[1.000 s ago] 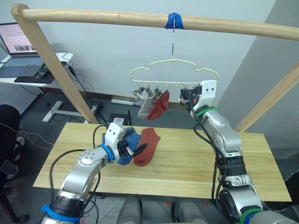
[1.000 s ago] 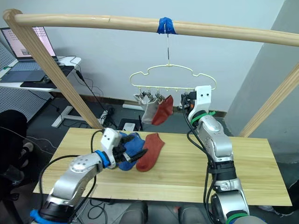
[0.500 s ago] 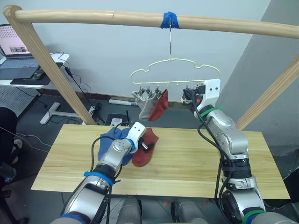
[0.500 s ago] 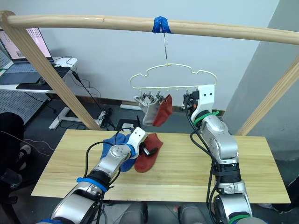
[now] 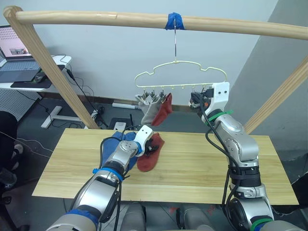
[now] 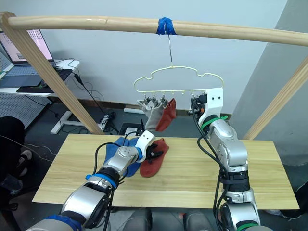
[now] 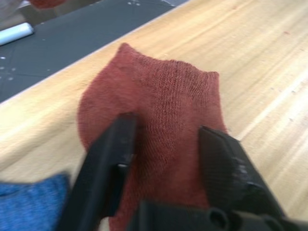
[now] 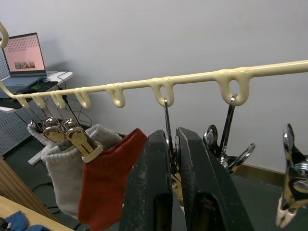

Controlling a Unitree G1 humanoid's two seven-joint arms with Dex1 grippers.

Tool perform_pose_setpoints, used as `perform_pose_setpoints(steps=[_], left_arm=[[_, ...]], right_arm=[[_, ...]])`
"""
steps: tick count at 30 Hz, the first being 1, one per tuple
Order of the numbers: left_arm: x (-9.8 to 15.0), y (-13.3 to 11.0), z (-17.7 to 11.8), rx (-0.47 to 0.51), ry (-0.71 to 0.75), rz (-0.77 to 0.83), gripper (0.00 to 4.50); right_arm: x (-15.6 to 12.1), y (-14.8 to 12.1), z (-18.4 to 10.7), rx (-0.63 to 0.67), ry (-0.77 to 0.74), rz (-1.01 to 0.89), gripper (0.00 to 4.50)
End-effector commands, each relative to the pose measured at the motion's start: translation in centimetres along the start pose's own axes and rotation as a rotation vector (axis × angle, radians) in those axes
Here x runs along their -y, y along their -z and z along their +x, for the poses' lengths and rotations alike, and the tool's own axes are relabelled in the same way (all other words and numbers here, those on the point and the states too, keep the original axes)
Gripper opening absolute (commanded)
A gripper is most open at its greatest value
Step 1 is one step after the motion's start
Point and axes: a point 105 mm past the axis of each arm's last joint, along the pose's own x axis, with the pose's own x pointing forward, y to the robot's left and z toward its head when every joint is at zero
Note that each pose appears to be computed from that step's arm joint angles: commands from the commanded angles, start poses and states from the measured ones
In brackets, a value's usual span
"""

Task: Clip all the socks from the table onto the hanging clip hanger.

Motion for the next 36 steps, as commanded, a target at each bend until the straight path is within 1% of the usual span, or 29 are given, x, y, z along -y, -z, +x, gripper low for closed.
perform_pose_setpoints(steps=[1,4,5,6,7,8,9,11,14,16,19,23,26,28,34,36], left_arm=[[1.2,2.0,0.0,-0.05,0.042,-0.009,1.26],[1.8,1.7,-0.2,-0.005,0.064,0.008,0.43],[2.0,1.2,-0.3,0.03,0.072,0.013,0.15],[2.0,0.6,-0.5,0.067,0.074,0.016,0.03],[2.1,0.1,-0.7,0.102,0.077,0.02,0.03],[2.5,-1.0,-1.1,0.171,0.102,0.026,0.03],[2.7,-1.7,-1.5,0.214,0.115,0.028,0.03],[3.1,-3.6,-2.6,0.331,0.124,0.029,0.03],[3.4,-6.5,-4.9,0.501,0.109,0.046,0.03],[3.4,-8.6,-6.6,0.612,0.064,0.099,0.03],[3.9,-10.2,-8.4,0.705,0.032,0.174,0.03],[4.2,-11.1,-9.6,0.753,-0.004,0.227,0.03],[4.4,-11.3,-9.7,0.758,-0.015,0.238,0.03],[4.4,-11.7,-9.5,0.76,-0.026,0.254,0.03],[4.2,-12.0,-8.8,0.743,-0.048,0.267,0.03],[4.2,-12.3,-8.6,0.752,-0.053,0.277,0.03]], right_arm=[[0.1,-1.7,-0.2,0.058,-0.008,-0.005,0.0],[0.2,-1.7,-0.1,0.055,-0.012,-0.003,0.0],[0.3,-1.7,-0.1,0.052,-0.015,0.001,0.0],[0.3,-1.6,0.0,0.048,-0.02,0.007,0.0],[0.3,-1.6,0.0,0.045,-0.025,0.014,0.0],[0.3,-1.6,0.0,0.04,-0.031,0.031,0.0],[0.3,-1.7,0.0,0.034,-0.036,0.049,0.0],[0.5,-1.8,0.0,0.019,-0.047,0.086,0.0],[0.6,-2.0,-0.2,-0.022,-0.082,0.157,0.0],[0.7,-2.0,-0.5,-0.059,-0.107,0.229,0.0],[0.6,-2.0,-0.9,-0.118,-0.14,0.325,0.0],[0.3,-2.3,-1.1,-0.17,-0.159,0.46,0.0],[0.1,-2.6,-1.1,-0.184,-0.163,0.524,0.0],[-0.6,-2.9,-1.1,-0.197,-0.182,0.563,0.0],[-1.7,-3.2,-1.3,-0.223,-0.203,0.617,0.0],[-2.0,-3.3,-1.4,-0.229,-0.206,0.621,0.0]])
